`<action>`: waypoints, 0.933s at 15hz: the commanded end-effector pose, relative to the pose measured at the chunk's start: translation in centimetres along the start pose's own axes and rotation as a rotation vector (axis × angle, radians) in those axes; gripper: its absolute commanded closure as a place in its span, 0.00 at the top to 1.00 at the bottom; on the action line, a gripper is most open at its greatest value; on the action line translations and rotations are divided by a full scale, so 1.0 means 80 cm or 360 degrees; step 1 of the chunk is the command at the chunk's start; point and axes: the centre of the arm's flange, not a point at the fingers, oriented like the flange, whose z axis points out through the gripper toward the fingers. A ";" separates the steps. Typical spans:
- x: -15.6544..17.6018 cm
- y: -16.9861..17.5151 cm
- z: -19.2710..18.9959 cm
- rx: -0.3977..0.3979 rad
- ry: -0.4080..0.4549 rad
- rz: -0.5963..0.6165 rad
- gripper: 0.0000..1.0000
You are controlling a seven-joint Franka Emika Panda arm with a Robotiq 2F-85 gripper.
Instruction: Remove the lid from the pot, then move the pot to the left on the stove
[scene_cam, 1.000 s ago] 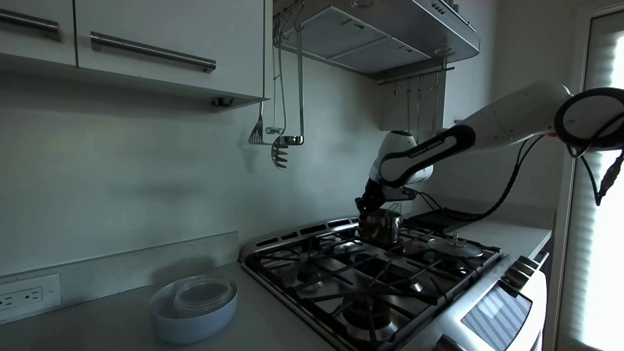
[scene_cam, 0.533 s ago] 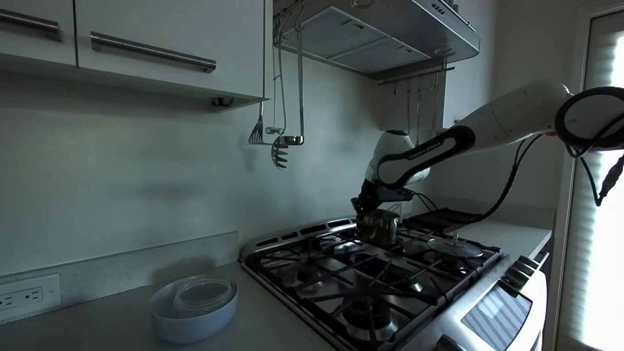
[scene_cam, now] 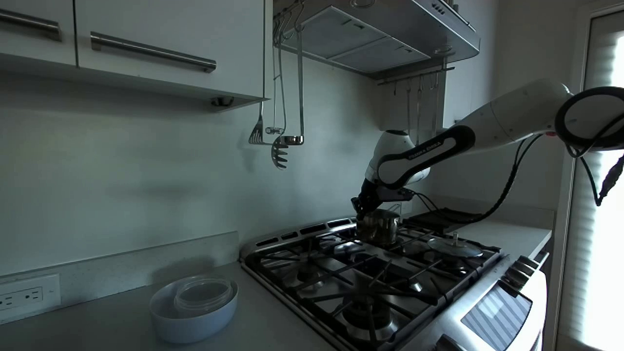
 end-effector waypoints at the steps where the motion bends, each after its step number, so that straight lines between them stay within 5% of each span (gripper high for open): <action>1: 0.000 0.000 0.000 0.0000 0.0000 0.0001 0.02; 7: 0.004 -0.047 -0.037 0.0095 0.0016 -0.0067 0.02; 14: -0.014 -0.107 -0.032 0.0001 -0.0198 -0.0180 0.02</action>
